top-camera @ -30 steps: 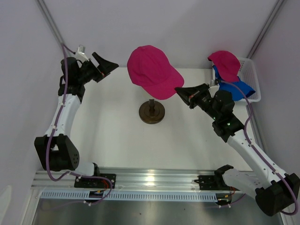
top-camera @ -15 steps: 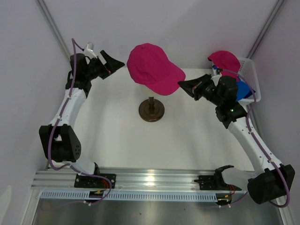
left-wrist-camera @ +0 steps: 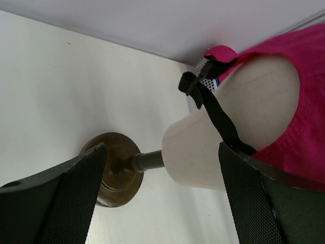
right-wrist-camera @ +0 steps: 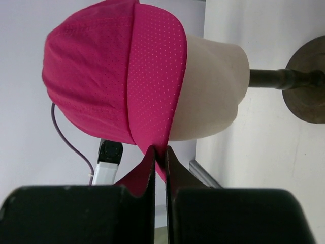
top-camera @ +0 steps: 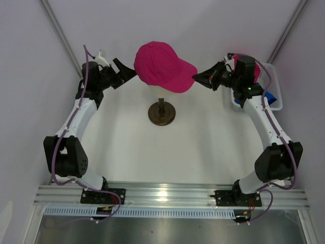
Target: Stack the hats
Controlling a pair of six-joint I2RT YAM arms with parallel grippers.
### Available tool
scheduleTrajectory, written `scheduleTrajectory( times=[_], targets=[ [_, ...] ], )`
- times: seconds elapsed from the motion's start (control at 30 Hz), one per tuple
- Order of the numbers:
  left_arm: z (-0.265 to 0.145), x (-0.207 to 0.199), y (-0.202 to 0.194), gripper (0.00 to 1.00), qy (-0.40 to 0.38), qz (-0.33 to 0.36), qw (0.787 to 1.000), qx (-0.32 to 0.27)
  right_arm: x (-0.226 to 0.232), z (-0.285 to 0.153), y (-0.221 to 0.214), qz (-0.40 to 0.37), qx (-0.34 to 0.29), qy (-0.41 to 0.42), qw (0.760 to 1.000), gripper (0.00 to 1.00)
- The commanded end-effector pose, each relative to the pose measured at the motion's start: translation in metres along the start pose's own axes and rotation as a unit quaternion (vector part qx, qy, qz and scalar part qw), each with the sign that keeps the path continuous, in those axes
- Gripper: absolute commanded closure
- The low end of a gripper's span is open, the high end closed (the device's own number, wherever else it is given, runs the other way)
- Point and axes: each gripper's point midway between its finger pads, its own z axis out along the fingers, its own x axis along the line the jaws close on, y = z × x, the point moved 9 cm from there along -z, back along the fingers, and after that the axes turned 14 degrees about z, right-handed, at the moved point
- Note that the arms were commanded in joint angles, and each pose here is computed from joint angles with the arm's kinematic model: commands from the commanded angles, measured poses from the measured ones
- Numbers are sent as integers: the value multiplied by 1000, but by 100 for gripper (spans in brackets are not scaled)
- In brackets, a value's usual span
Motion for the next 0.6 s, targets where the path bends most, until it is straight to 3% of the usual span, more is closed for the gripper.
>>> scheduleTrajectory(
  times=[0.0,0.17,0.43,0.57],
  targets=[
    [-2,-15,19,7,-15,34,999,-39,-24,14,5,12,48,-49,998,95],
    [1,-15,25,7,-6,37,998,-46,-28,16,12,9,49,-52,997,94],
    [-19,-8,35,5,115,26,989,-89,-28,15,29,4,61,-49,997,93],
    [-15,-10,48,5,104,26,989,-104,-22,19,35,-1,74,-43,996,93]
  ],
)
